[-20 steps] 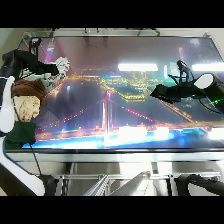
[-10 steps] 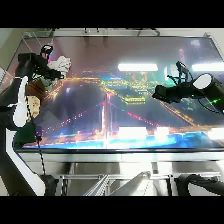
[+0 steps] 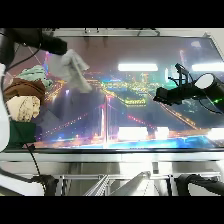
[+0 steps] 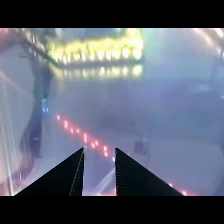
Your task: Fold the shirts.
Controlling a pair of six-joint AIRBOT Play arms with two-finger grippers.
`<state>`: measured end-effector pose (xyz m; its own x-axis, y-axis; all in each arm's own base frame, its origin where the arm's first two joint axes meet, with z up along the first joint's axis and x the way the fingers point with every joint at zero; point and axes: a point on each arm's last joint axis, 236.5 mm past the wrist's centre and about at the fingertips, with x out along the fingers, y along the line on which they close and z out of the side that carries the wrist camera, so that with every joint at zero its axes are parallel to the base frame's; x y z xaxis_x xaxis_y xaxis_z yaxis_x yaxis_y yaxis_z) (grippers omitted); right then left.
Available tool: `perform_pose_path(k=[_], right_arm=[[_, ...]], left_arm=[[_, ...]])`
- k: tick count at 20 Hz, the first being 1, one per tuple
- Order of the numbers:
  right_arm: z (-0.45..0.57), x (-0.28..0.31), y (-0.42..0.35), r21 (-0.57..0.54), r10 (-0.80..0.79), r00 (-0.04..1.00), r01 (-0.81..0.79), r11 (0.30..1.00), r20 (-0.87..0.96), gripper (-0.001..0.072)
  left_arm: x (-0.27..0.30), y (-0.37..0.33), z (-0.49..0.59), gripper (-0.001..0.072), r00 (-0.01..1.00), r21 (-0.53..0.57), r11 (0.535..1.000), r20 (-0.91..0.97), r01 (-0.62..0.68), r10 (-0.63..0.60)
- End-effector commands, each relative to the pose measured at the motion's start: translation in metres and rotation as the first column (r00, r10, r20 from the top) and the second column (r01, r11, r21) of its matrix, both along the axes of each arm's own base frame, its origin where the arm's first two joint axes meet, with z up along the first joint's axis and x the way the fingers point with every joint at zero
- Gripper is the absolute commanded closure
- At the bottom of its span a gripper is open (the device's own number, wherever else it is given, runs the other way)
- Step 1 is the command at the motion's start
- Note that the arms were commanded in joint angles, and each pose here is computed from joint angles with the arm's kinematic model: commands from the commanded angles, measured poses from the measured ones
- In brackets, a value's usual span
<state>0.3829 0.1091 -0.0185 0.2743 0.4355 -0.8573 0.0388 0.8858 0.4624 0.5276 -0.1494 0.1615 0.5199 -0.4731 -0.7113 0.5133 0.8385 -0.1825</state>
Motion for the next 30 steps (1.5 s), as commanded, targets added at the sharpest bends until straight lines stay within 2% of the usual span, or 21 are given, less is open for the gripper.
perform_pose_path(k=[1, 6, 7, 8, 9, 10, 11, 13, 16, 18, 22, 24, 26, 28, 30], right_arm=[[0.002, -0.037, -0.010, 0.004, 0.062, 0.990, -0.061, 0.998, -0.127, 0.0493], [0.015, -0.070, -0.029, -0.070, 0.115, 0.976, -0.130, 0.989, -0.183, 0.0489], [0.015, -0.072, -0.029, -0.070, 0.115, 0.976, -0.130, 0.989, -0.184, 0.0487], [0.012, -0.075, -0.029, -0.068, 0.115, 0.974, -0.131, 0.989, -0.194, 0.0484], [0.007, -0.080, -0.028, -0.065, 0.117, 0.970, -0.134, 0.989, -0.212, 0.0437], [0.003, -0.085, -0.028, -0.062, 0.118, 0.966, -0.135, 0.989, -0.228, 0.0288], [-0.003, -0.091, -0.028, -0.058, 0.118, 0.962, -0.136, 0.989, -0.248, 0.0234], [-0.012, -0.098, -0.023, -0.037, 0.121, 0.957, -0.135, 0.990, -0.264, 0.0234], [-0.008, -0.075, 0.006, 0.085, 0.153, 0.978, -0.141, 0.986, -0.143, 0.0233], [-0.014, -0.055, 0.026, 0.173, 0.139, 0.985, -0.121, 0.977, -0.099, 0.0232], [-0.058, -0.038, 0.059, 0.302, 0.122, 0.981, -0.072, 0.951, -0.151, 0.0235], [-0.083, -0.042, 0.071, 0.329, 0.132, 0.969, -0.057, 0.943, -0.208, 0.0291], [-0.097, -0.048, 0.077, 0.341, 0.140, 0.958, -0.048, 0.939, -0.250, 0.0291], [-0.099, -0.047, 0.084, 0.351, 0.143, 0.960, -0.051, 0.935, -0.241, 0.0298], [-0.089, -0.039, 0.094, 0.397, 0.143, 0.969, -0.052, 0.916, -0.202, 0.0350]], left_arm=[[-0.121, -0.084, 0.045, 0.0692, 0.915, -0.208, 0.919, -0.161, 0.336, -0.371], [-0.163, -0.131, -0.018, 0.0691, 0.866, -0.255, 0.910, -0.304, 0.327, -0.396], [-0.169, -0.136, -0.038, 0.0473, 0.853, -0.258, 0.913, -0.344, 0.317, -0.394], [-0.171, -0.138, -0.051, 0.0289, 0.849, -0.257, 0.918, -0.365, 0.302, -0.381], [-0.170, -0.138, -0.060, 0.0092, 0.851, -0.258, 0.924, -0.377, 0.283, -0.366], [-0.168, -0.133, -0.066, -0.0013, 0.852, -0.258, 0.929, -0.388, 0.267, -0.353], [-0.166, -0.126, -0.068, -0.0013, 0.851, -0.257, 0.933, -0.400, 0.253, -0.341], [-0.170, -0.106, -0.071, -0.0013, 0.825, -0.258, 0.942, -0.469, 0.215, -0.317], [-0.200, -0.074, -0.092, -0.0013, 0.737, -0.257, 0.953, -0.612, 0.158, -0.287], [-0.222, -0.058, -0.123, -0.0013, 0.700, -0.248, 0.966, -0.677, 0.072, -0.226], [-0.255, -0.038, -0.205, -0.0007, 0.659, -0.187, 0.972, -0.751, -0.142, -0.048], [-0.274, -0.040, -0.236, -0.0007, 0.626, -0.155, 0.977, -0.779, -0.148, -0.029], [-0.281, -0.047, -0.259, -0.0006, 0.611, -0.122, 0.982, -0.792, -0.144, -0.009], [-0.278, -0.061, -0.270, 0.0011, 0.606, -0.121, 0.984, -0.795, -0.127, -0.019], [-0.269, -0.079, -0.276, 0.0012, 0.613, -0.124, 0.989, -0.788, -0.086, -0.045]])
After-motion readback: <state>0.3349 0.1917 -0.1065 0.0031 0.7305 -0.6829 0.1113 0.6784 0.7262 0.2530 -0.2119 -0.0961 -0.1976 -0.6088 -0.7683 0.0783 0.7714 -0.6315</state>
